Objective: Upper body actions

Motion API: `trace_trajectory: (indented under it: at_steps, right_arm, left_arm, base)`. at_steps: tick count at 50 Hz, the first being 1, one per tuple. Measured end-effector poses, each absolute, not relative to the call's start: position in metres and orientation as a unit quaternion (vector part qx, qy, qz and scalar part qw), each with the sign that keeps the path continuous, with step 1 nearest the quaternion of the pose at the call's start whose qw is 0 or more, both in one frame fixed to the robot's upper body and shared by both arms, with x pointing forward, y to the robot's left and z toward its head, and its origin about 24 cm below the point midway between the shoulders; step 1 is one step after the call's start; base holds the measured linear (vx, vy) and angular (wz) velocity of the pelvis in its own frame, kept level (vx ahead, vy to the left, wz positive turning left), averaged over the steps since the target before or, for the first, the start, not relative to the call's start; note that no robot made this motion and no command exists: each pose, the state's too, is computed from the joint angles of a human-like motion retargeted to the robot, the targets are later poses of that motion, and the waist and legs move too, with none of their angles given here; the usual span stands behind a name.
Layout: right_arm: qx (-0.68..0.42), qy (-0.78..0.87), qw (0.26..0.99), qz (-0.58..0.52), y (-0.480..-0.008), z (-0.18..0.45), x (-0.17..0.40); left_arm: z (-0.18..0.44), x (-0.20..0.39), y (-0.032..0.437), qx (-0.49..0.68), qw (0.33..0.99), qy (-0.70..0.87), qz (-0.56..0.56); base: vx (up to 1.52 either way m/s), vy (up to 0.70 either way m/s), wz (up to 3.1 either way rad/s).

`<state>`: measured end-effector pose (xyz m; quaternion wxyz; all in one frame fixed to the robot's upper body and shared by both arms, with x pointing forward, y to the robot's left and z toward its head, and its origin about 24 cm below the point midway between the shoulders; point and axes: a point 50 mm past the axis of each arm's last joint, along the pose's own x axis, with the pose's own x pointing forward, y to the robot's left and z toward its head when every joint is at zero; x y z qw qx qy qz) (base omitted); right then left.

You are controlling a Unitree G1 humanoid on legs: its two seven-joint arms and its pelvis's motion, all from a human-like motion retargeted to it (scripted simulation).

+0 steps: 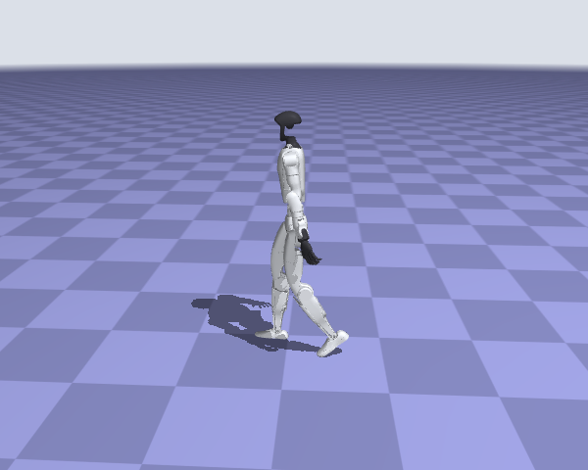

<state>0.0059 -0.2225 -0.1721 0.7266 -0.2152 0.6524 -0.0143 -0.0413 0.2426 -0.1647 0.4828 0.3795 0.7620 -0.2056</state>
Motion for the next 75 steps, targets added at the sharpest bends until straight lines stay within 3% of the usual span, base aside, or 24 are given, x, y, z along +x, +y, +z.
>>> trace_trajectory:
  at_steps: [5,14,23,30,37,45,52,60,68,75]
  right_arm:
    - [-0.200,0.684,0.700,-0.046,-0.233,-0.169,-0.016]
    - [-0.242,0.636,0.732,-0.026,-0.232,-0.171,0.016]
    - [-0.270,0.599,0.754,0.013,-0.217,-0.173,0.030]
    - [-0.263,0.634,0.727,0.028,-0.217,-0.174,0.013]
    - [-0.261,0.661,0.704,0.022,-0.220,-0.173,-0.001]
    - [-0.287,0.633,0.716,0.070,-0.215,-0.174,0.022]
    - [-0.356,0.556,0.737,0.142,-0.201,-0.172,0.071]
    - [-0.320,0.544,0.763,0.144,-0.185,-0.170,0.095]
    - [-0.304,0.617,0.710,0.152,-0.196,-0.174,0.063]
    - [-0.306,0.659,0.668,0.159,-0.207,-0.176,0.014]
  left_arm:
    - [-0.172,0.019,0.230,0.395,0.565,0.693,-0.209]
    - [-0.169,0.093,0.207,0.403,0.654,0.587,-0.255]
    - [-0.172,0.055,0.224,0.398,0.610,0.636,-0.255]
    - [-0.169,0.001,0.241,0.378,0.535,0.709,-0.261]
    - [-0.165,-0.061,0.238,0.313,0.508,0.766,-0.238]
    - [-0.156,-0.094,0.240,0.283,0.465,0.805,-0.235]
    - [-0.162,-0.066,0.239,0.324,0.503,0.775,-0.204]
    - [-0.172,0.036,0.232,0.423,0.597,0.650,-0.208]
    - [-0.170,0.078,0.216,0.416,0.675,0.577,-0.194]
    - [-0.174,0.046,0.218,0.438,0.628,0.604,-0.219]
  base:
    - [-0.43,0.27,0.24]
    - [-0.49,0.33,-0.20]
    - [-0.36,0.15,-0.41]
    - [-0.23,0.03,-0.29]
    - [-0.14,-0.03,-0.37]
    - [-0.18,-0.08,-0.46]
    - [-0.26,-0.14,-0.51]
    - [-0.29,-0.11,0.42]
    - [-0.21,-0.02,0.24]
    - [-0.03,0.00,0.03]
